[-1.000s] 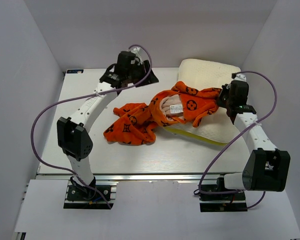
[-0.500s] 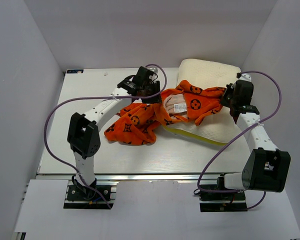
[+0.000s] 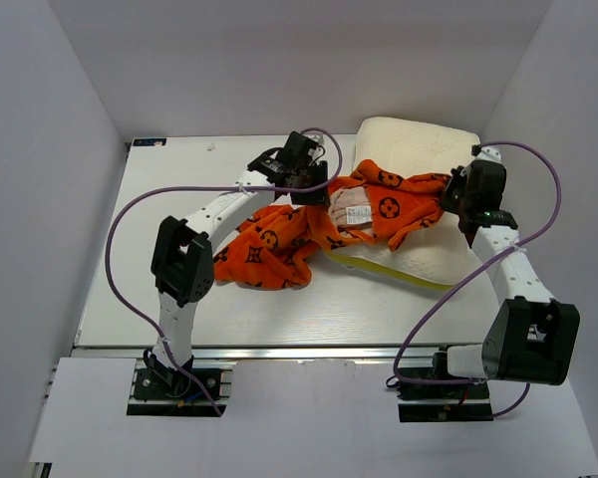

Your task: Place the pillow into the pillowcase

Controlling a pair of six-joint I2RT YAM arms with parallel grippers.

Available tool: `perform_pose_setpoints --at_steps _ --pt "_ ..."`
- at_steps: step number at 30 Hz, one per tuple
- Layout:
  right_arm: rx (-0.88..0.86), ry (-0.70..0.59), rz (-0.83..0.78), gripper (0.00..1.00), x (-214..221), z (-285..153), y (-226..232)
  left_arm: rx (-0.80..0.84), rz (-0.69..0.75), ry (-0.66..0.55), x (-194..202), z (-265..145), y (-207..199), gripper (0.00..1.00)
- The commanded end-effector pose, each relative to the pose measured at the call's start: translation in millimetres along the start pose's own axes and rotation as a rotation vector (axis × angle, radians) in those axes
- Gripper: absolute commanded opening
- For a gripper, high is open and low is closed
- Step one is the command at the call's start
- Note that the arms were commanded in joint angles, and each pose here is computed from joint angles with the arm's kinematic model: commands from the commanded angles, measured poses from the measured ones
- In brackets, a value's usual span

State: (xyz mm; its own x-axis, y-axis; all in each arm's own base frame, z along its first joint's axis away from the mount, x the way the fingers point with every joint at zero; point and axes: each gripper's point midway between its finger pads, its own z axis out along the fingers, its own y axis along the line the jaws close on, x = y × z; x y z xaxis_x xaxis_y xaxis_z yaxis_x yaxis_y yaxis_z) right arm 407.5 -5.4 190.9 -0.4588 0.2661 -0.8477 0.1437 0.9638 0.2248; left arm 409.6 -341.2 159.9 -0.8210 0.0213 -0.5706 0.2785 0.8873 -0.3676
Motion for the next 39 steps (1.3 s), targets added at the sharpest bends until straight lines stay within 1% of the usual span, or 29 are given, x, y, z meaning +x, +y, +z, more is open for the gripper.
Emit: perform_pose_setpoints --at_steps 1,4,9,17,20,23,24,26,27,29,30,32,33,34,36,37,39 --pt "0.002 -0.074 -0.018 0.0 -17 -7 -3 0.059 0.019 -0.074 -24 -25 -20 0.54" --pt "-0.001 -0.068 -0.016 0.0 -16 -6 -3 0.072 0.015 -0.078 -26 -26 -23 0.55" --pt "-0.004 -0.075 -0.021 0.0 -19 -8 -2 0.047 0.016 -0.016 -12 -13 -19 0.55" --pt "-0.009 -0.084 -0.025 0.0 -22 -10 -1 -0.055 0.041 0.06 14 9 7 0.55" --pt "-0.013 -0.086 -0.025 0.0 -22 -10 0 -0.071 0.044 0.066 18 11 12 0.54" --pt "-0.017 -0.083 -0.027 0.0 -21 -10 1 -0.081 0.046 0.062 19 12 14 0.39" --pt "-0.016 -0.087 -0.025 0.0 -22 -11 0 -0.08 0.046 0.06 17 10 14 0.31" --pt "-0.016 -0.087 -0.027 0.0 -22 -11 0 -0.08 0.048 0.06 17 9 14 0.23" --pt "-0.018 -0.089 -0.027 0.0 -22 -11 1 -0.085 0.048 0.059 17 6 14 0.14" --pt "-0.024 -0.094 -0.036 0.0 -24 -12 2 -0.086 0.048 0.051 14 -2 13 0.04" --pt "-0.035 -0.097 -0.045 0.0 -25 -13 3 -0.112 0.052 0.012 3 -15 14 0.0" --pt "-0.056 -0.113 -0.074 0.0 -29 -14 7 -0.105 0.048 -0.053 -17 -37 7 0.0" --pt "-0.108 -0.105 -0.09 0.0 -27 -14 15 -0.097 0.044 -0.082 -25 -49 3 0.0" --pt "-0.129 -0.104 -0.098 0.0 -28 -14 19 -0.084 0.035 -0.145 -41 -75 -3 0.0" --pt "-0.203 -0.088 -0.11 0.0 -29 -12 33 -0.079 -0.017 -0.203 -56 -101 -2 0.0" --pt "-0.227 -0.08 -0.112 0.0 -29 -11 38 -0.061 -0.044 -0.247 -62 -124 -5 0.0" --pt "-0.268 -0.055 -0.11 0.0 -29 -6 49 -0.047 -0.074 -0.298 -70 -144 -3 0.0"
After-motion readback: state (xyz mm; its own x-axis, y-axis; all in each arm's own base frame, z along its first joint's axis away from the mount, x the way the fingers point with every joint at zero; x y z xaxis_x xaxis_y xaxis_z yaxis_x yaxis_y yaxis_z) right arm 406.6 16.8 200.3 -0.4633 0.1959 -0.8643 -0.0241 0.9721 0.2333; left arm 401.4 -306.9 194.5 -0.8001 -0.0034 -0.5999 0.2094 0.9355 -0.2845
